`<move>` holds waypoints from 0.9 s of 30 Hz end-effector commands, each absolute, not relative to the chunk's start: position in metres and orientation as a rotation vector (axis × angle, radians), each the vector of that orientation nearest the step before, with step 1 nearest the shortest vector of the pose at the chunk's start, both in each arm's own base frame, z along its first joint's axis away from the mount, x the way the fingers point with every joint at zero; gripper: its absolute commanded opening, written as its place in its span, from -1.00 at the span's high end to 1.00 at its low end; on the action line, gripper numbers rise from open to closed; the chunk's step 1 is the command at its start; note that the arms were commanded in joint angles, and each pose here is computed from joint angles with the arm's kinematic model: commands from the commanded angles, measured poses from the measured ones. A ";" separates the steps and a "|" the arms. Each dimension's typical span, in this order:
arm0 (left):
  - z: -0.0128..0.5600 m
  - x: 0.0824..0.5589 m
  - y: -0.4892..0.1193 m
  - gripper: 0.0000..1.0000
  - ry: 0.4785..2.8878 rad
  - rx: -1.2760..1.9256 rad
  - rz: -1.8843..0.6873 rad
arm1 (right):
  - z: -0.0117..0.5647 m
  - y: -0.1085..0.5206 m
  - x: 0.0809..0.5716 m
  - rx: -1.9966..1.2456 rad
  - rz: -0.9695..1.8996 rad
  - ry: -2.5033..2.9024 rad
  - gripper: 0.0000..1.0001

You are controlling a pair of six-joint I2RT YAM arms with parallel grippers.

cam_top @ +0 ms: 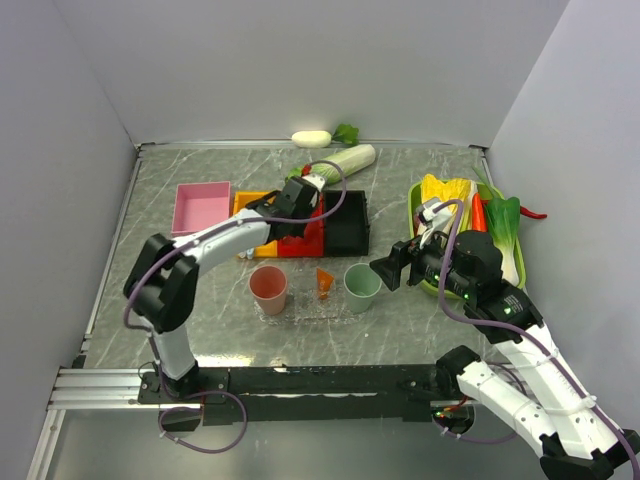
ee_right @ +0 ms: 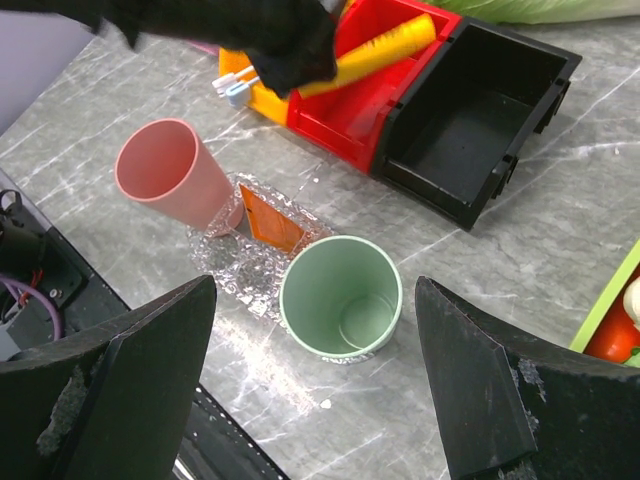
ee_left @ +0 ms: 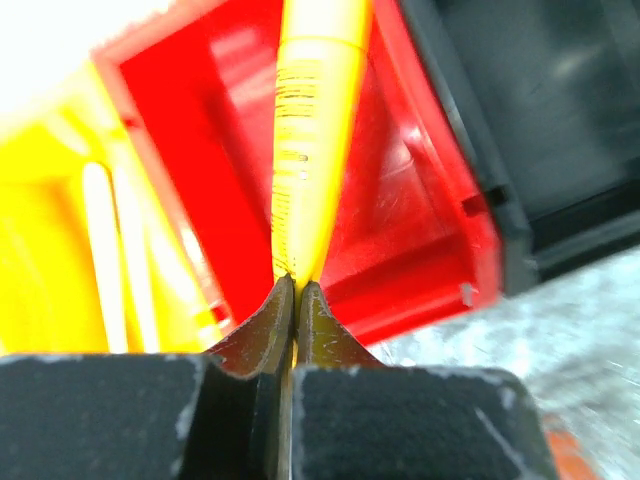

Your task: Prepare toiletry sets of a toothbrush and toothpaste on the tray

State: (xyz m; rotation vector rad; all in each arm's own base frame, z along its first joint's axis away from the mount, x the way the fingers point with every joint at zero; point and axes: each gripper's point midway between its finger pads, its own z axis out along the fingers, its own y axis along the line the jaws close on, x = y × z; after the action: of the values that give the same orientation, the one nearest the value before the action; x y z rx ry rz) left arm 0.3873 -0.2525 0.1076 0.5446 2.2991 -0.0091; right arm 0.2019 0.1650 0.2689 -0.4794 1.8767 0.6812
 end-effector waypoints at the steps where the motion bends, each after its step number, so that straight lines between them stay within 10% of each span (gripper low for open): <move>1: 0.181 0.379 -0.265 0.98 2.138 0.543 -0.169 | 0.298 0.162 0.204 -0.471 0.672 1.792 -0.75; 27: 0.274 0.226 -0.253 0.98 1.570 0.926 -0.696 | 0.359 0.252 0.235 -0.551 1.150 1.797 -0.83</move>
State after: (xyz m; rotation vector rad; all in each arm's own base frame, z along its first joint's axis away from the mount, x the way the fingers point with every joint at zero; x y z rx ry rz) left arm 0.2342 -0.2387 0.2381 0.8657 1.7673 -0.6220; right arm 0.2340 0.2376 0.3251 -0.5444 1.8822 1.0304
